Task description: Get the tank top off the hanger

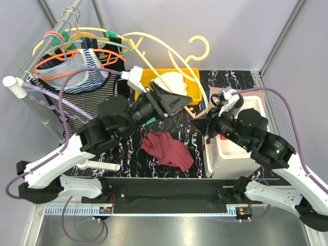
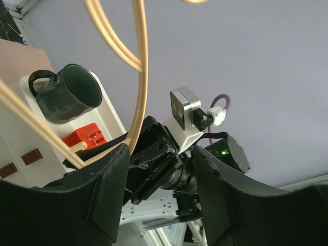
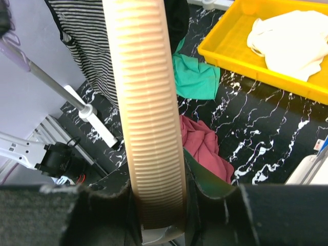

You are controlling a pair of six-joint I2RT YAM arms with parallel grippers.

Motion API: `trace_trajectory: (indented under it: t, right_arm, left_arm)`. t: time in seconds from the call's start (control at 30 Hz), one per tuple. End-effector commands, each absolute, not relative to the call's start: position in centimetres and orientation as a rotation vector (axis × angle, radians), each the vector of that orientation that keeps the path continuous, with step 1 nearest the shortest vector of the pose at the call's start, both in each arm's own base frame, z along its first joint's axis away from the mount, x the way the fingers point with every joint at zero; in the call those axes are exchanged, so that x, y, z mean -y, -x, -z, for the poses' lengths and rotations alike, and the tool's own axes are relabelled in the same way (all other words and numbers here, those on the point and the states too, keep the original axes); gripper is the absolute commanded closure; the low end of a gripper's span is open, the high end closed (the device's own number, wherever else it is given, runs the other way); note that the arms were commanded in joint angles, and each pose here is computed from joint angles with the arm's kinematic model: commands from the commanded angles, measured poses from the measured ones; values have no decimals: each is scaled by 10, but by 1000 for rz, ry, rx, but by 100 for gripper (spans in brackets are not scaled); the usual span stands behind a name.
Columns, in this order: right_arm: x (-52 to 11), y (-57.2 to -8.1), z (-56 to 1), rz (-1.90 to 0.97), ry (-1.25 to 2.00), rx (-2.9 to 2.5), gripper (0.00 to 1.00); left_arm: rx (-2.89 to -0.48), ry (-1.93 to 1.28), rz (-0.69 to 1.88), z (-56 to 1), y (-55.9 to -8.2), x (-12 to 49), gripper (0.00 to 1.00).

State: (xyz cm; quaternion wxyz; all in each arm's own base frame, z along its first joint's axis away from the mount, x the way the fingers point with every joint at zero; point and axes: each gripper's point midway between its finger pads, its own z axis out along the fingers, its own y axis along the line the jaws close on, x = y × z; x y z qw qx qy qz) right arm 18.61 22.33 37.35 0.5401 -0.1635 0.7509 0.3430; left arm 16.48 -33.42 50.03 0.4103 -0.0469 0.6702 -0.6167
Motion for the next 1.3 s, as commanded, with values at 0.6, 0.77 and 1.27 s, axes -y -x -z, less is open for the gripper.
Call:
trace_trajectory:
  t: [0.6, 0.77, 1.27]
  right_arm:
    - [-227, -155, -379, -958, 499, -1756, 100]
    - [-224, -160, -380, -918, 493, -1762, 100]
    - [-185, -184, -380, -714, 278, -1797, 16]
  left_arm:
    - [-1647, 61, 1248, -502, -200, 399, 72]
    - [-1653, 50, 1232, -500, -202, 402, 96]
    - [-1546, 558, 1160, -500, -231, 329, 100]
